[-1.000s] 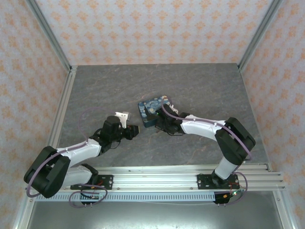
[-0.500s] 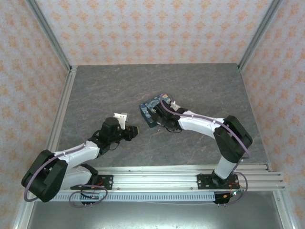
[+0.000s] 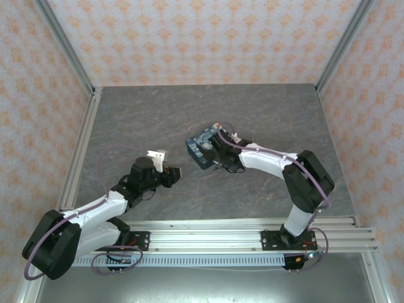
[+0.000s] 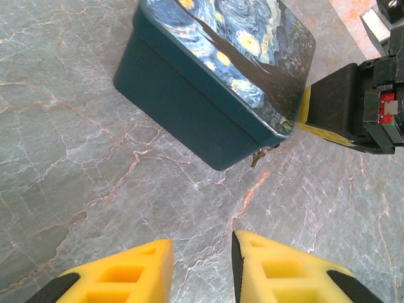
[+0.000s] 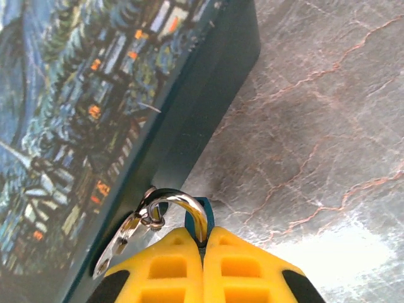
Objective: Unlock the padlock with the key
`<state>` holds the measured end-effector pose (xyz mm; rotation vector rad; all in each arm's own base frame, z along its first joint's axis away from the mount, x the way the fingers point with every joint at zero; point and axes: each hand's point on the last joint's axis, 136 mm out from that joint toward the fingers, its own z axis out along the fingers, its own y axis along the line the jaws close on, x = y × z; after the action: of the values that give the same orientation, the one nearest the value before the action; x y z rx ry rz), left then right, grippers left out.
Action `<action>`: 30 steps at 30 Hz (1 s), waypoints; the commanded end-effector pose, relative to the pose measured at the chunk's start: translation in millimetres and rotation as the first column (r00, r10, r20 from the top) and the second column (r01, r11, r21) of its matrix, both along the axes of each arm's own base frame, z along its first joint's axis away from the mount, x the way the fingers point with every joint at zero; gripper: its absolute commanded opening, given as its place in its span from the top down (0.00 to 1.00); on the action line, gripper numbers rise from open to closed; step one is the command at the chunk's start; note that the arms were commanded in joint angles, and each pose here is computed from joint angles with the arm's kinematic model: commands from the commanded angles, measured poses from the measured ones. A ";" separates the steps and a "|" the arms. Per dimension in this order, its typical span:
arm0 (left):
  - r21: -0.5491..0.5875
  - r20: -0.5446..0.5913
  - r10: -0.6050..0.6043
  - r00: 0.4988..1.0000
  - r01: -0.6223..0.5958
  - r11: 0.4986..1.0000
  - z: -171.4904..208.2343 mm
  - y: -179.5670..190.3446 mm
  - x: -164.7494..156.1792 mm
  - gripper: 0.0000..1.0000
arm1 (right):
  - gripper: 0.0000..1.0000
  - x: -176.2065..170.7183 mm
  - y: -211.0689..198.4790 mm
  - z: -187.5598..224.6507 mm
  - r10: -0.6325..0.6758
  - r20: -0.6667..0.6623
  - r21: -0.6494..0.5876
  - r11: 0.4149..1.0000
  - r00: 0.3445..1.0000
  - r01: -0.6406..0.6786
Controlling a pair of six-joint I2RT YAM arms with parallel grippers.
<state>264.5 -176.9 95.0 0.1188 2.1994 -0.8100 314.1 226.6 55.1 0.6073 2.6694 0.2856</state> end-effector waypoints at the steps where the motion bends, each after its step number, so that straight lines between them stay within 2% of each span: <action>1: 0.024 -0.002 0.020 1.000 -0.020 1.000 -4.9 7.1 -1.6 0.69 | 1.00 -4.0 -10.4 -3.5 0.008 -0.034 -0.020 1.000 0.999 -0.009; 11: 0.029 0.002 0.025 1.000 -0.025 0.999 -4.5 9.7 -3.9 0.69 | 1.00 13.6 3.2 27.0 -0.048 0.069 0.102 0.994 0.996 0.041; 18: 0.037 0.003 0.028 1.000 -0.028 0.999 -5.5 11.0 -4.2 0.68 | 1.00 26.2 8.5 47.3 -0.071 0.111 0.123 0.991 0.991 0.057; 23: 0.043 0.001 0.025 1.000 -0.025 0.999 -6.5 11.2 -4.5 0.68 | 1.00 24.7 5.6 35.6 -0.072 0.090 0.100 0.993 0.993 0.063; 30: 0.053 0.004 0.030 1.000 -0.030 0.998 -6.3 14.2 -6.4 0.68 | 1.00 18.8 -3.8 12.5 -0.123 0.058 0.142 0.983 0.991 0.114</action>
<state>259.0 -171.1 92.3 0.1093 2.2133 -0.7878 329.5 228.0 67.7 0.7255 2.5900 0.4257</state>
